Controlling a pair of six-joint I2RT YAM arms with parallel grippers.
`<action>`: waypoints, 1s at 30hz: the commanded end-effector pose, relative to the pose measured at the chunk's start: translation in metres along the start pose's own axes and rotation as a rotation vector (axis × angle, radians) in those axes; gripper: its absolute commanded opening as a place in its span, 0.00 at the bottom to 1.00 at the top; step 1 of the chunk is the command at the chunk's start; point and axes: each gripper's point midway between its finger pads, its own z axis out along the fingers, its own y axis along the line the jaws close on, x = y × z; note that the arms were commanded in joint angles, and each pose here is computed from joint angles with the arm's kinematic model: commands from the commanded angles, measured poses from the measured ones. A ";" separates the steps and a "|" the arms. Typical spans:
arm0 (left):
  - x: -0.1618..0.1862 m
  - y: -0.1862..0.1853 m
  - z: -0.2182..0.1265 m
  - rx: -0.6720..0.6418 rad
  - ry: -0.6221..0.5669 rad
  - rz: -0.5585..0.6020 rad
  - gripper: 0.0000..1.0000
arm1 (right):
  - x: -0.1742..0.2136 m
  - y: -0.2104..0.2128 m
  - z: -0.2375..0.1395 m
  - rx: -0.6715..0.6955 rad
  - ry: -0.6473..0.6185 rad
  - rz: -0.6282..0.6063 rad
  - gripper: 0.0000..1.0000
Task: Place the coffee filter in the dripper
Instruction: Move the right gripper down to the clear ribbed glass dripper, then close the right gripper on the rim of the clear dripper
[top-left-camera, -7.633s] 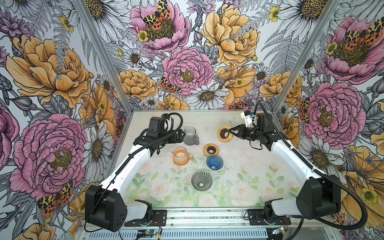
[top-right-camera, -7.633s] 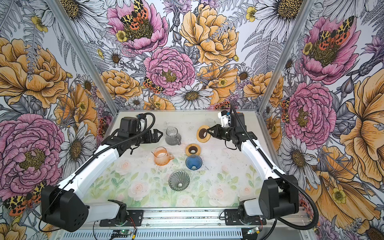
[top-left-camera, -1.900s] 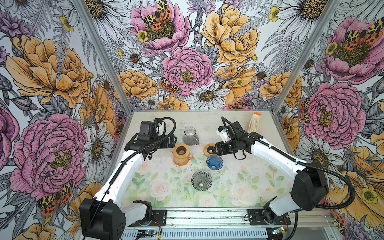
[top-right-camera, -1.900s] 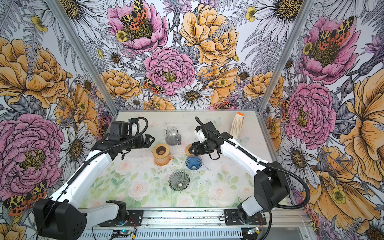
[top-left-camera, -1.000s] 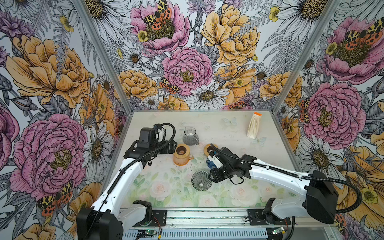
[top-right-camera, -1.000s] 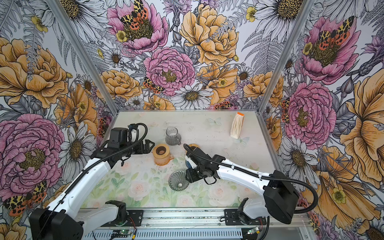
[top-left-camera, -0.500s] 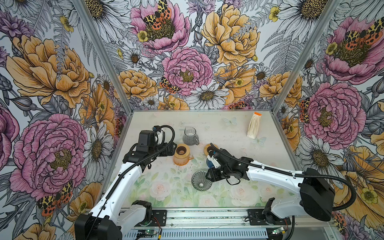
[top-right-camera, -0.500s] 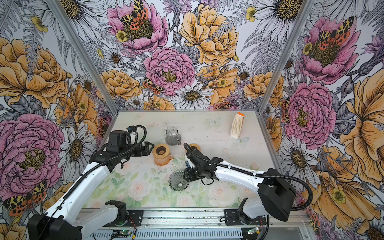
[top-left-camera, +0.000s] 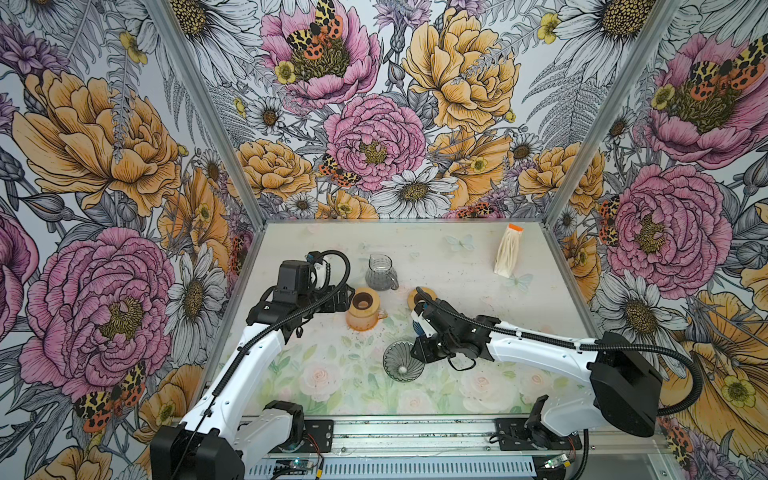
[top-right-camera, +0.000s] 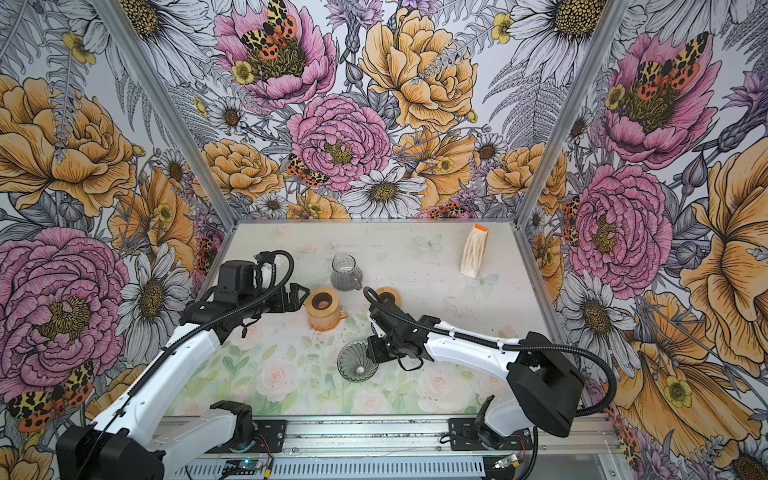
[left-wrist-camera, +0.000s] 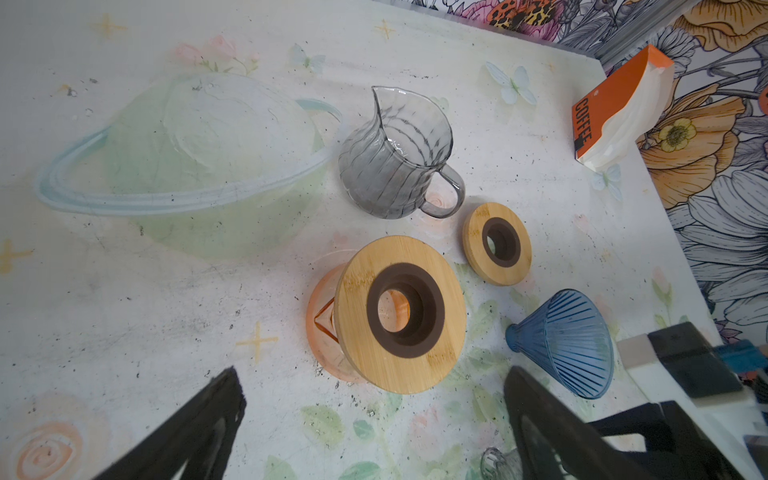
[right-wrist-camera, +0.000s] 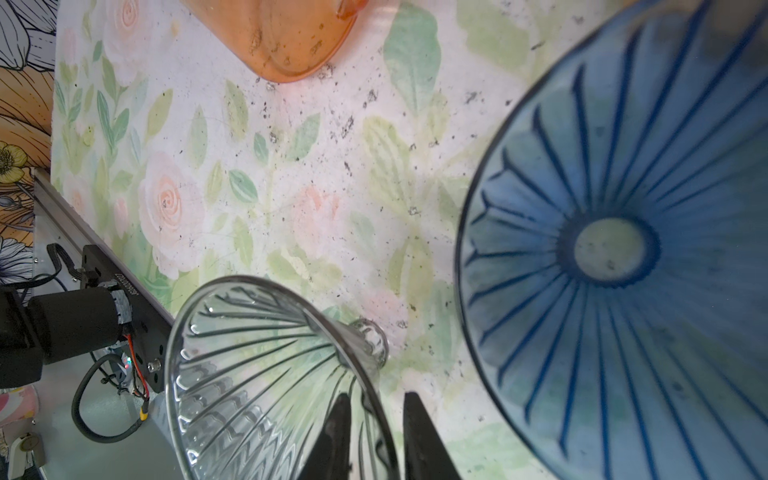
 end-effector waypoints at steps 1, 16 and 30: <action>-0.006 -0.006 0.000 0.034 -0.019 0.005 0.99 | -0.009 0.003 0.002 0.011 -0.034 -0.011 0.23; -0.004 -0.007 0.002 0.046 -0.006 -0.011 0.99 | -0.008 0.003 0.002 0.005 -0.036 -0.026 0.12; -0.008 -0.012 -0.001 0.057 -0.018 -0.015 0.99 | -0.019 0.020 -0.006 -0.045 -0.058 -0.075 0.04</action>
